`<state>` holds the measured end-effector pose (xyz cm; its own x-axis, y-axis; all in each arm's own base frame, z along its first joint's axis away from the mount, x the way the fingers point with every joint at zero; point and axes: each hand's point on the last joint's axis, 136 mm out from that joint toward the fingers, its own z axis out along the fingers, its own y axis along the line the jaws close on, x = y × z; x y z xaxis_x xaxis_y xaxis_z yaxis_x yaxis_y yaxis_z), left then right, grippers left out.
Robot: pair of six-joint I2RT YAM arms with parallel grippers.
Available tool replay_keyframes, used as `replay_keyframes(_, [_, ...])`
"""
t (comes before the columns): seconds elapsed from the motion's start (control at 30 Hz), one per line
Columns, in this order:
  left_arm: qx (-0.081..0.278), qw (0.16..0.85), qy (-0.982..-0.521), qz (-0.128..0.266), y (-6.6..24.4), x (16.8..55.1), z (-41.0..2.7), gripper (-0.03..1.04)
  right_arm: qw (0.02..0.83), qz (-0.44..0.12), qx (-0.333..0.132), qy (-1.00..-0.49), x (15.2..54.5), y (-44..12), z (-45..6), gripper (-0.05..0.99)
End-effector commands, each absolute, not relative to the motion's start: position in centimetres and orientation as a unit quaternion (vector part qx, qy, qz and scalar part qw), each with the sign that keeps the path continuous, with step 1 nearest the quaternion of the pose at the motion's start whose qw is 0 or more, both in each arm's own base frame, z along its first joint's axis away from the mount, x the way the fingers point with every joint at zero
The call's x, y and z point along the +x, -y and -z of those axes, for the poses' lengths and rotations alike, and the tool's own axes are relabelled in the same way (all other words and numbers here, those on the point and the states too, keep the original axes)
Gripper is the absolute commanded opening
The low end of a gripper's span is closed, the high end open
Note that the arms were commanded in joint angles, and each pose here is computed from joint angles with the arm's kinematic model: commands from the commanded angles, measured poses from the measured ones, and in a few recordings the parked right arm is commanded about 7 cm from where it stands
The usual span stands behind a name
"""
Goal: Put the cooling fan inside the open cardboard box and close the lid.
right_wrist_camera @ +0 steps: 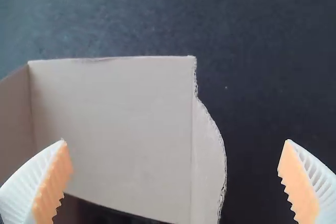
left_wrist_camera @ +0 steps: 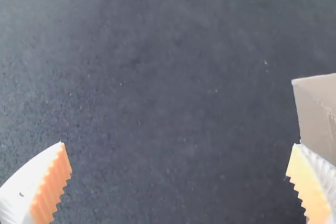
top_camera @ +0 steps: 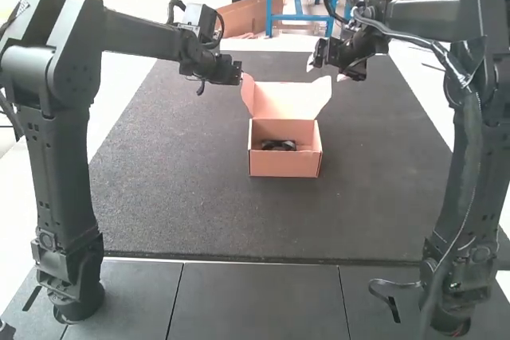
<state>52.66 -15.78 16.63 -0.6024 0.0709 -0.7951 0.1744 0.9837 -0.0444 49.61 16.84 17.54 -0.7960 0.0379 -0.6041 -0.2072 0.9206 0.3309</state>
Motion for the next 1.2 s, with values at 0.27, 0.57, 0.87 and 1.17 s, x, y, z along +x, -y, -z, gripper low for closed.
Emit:
replay_keyframes(0.27, [0.071, 0.441, -0.888, 0.107, 17.8, 52.6, -17.7, 0.97, 0.295, -0.223, -0.041, -0.928, 49.6, -16.0, -18.2, 0.86])
replay_keyframes(0.57, [0.077, 0.429, -0.89, 0.136, 18.9, 52.0, -17.6, 0.97, 0.283, -0.227, -0.051, -0.93, 49.2, -16.5, -17.7, 0.79])
replay_keyframes(0.87, [0.081, 0.423, -0.891, 0.139, 19.7, 51.5, -17.5, 0.97, 0.286, -0.224, -0.05, -0.93, 49.3, -16.5, -17.7, 0.44])
replay_keyframes(1.17, [0.081, 0.419, -0.893, 0.141, 20.0, 51.2, -17.4, 0.97, 0.287, -0.22, -0.044, -0.932, 49.4, -16.4, -17.6, 0.31])
